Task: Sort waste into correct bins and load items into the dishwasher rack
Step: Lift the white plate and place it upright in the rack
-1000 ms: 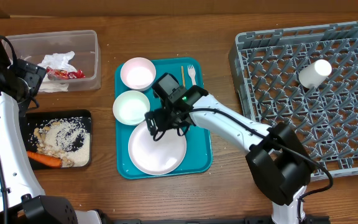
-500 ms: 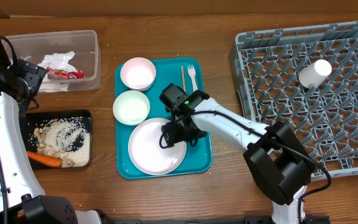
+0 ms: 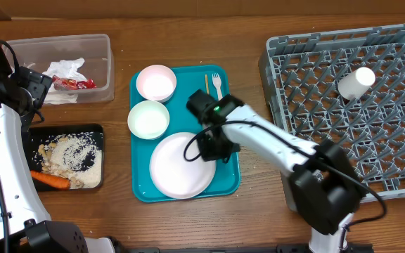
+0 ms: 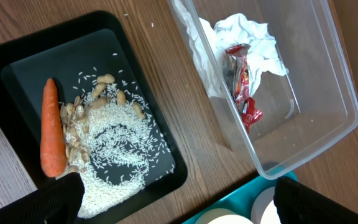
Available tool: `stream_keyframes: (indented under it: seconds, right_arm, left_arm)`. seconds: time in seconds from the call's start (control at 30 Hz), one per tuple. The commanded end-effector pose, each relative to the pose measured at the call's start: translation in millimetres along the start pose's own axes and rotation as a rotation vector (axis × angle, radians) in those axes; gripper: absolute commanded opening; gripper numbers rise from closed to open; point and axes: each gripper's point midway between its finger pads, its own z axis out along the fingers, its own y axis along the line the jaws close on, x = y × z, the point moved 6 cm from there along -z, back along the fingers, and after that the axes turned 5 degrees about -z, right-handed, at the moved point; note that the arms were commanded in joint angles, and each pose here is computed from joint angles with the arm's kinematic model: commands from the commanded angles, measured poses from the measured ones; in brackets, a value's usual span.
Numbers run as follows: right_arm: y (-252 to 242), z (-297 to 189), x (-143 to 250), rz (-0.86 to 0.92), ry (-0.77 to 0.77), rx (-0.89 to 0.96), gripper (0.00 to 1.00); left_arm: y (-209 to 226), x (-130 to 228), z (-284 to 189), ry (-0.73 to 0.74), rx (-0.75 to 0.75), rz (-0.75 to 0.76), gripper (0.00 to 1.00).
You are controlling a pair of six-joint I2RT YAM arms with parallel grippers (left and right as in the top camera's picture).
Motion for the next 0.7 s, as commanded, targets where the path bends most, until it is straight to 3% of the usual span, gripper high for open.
stream_keyframes:
  seconds: [0.0,0.33,0.5,0.67]
  right_arm:
    - [-40,-70,-12,0.084,-0.187,0.110,0.04]
    - [-215,-201,11,0.560,-0.523,0.390,0.04]
    - [-264,-220,10,0.512,-0.594,0.504,0.04]
    - [-303,-232,5,0.634,-0.658,0.746,0.04]
  left_arm:
    - [-2,-1,0,-0.005,0.001,-0.009,1.00]
    - [-2,-1,0,-0.005,0.001,-0.009,1.00]
    - [-2,-1,0,-0.005,0.001,-0.009,1.00]
    - [-2,-1,0,-0.005,0.001,-0.009,1.00]
